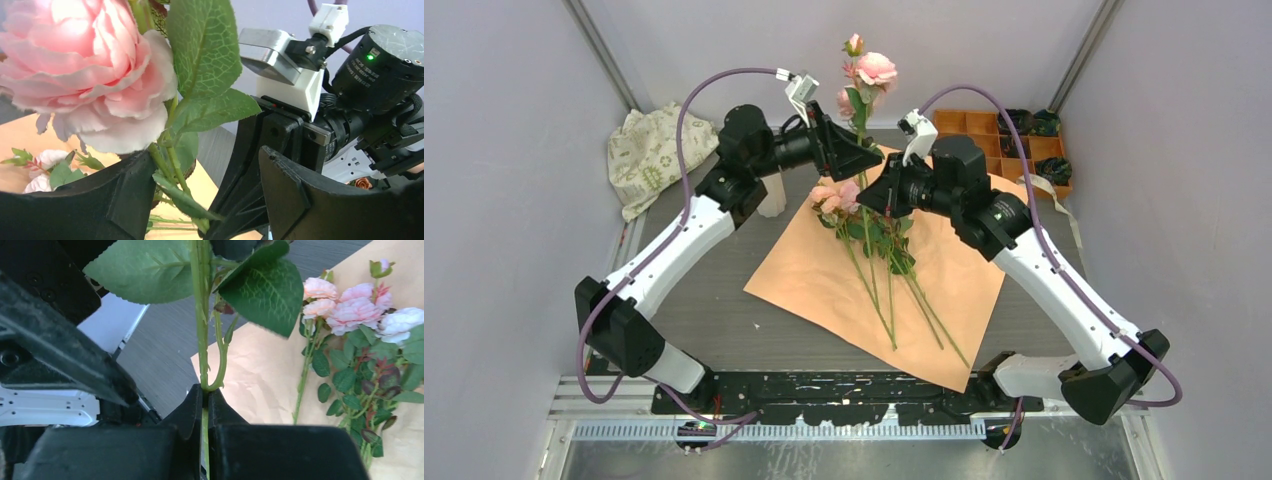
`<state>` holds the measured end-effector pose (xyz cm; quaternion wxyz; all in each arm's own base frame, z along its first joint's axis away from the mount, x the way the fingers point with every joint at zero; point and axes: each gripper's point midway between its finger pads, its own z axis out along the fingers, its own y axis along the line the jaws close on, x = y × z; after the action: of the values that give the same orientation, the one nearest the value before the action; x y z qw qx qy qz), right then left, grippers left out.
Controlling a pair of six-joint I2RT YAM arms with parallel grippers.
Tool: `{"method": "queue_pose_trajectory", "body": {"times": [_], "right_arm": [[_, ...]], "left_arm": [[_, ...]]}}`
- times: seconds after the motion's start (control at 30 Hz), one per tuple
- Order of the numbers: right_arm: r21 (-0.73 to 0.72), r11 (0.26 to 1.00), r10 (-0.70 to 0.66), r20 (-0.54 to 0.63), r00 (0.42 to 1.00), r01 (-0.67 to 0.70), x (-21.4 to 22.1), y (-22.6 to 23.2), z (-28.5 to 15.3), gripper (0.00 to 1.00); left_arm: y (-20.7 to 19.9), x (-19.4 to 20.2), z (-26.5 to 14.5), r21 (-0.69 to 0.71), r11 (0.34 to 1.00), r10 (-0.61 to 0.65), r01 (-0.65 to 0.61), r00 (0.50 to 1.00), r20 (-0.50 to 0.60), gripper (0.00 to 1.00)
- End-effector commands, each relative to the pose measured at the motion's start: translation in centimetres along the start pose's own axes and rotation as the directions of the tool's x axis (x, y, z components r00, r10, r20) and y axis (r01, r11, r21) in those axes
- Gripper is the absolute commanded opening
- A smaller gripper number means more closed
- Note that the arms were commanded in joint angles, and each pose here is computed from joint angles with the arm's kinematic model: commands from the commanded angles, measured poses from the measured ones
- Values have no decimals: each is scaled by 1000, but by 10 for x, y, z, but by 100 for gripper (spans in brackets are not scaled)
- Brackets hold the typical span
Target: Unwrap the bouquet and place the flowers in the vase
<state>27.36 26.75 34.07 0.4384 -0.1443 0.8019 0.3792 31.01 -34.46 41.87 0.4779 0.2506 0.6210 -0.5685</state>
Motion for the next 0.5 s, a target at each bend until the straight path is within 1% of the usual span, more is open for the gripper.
{"method": "queue_pose_trajectory", "body": {"times": [0.0, 0.07, 0.1, 0.17, 0.23, 0.37, 0.43, 0.47], "right_arm": [[-184, 983, 2, 95, 995, 16, -37, 45, -5, 1], [-204, 979, 12, 87, 996, 6, -35, 48, -4, 1], [-204, 979, 13, 85, 996, 4, -34, 47, -4, 1], [-190, 982, 13, 91, 996, 5, -32, 44, -5, 1], [-173, 985, 6, 99, 995, 11, -32, 41, -7, 1], [-178, 984, 2, 106, 994, 17, -32, 43, -11, 1], [-178, 984, 2, 104, 995, 17, -32, 43, -11, 1], [-174, 985, 2, 103, 995, 16, -32, 42, -10, 3]], "left_arm": [[-33, -28, 6, 102, 987, 121, -128, 990, 71, 71], [-31, -28, 7, 91, 988, 121, -127, 990, 76, 65], [-30, -28, 6, 82, 988, 121, -127, 990, 77, 60], [-27, -29, 4, 56, 988, 137, -142, 987, 82, 45], [-27, -30, -1, 28, 987, 157, -160, 984, 84, 34], [-27, -39, -13, -41, 978, 208, -205, 970, 124, 18], [-26, -44, -18, -78, 972, 231, -221, 963, 143, 14], [-26, -46, -21, -95, 968, 243, -231, 958, 152, 12]]}}
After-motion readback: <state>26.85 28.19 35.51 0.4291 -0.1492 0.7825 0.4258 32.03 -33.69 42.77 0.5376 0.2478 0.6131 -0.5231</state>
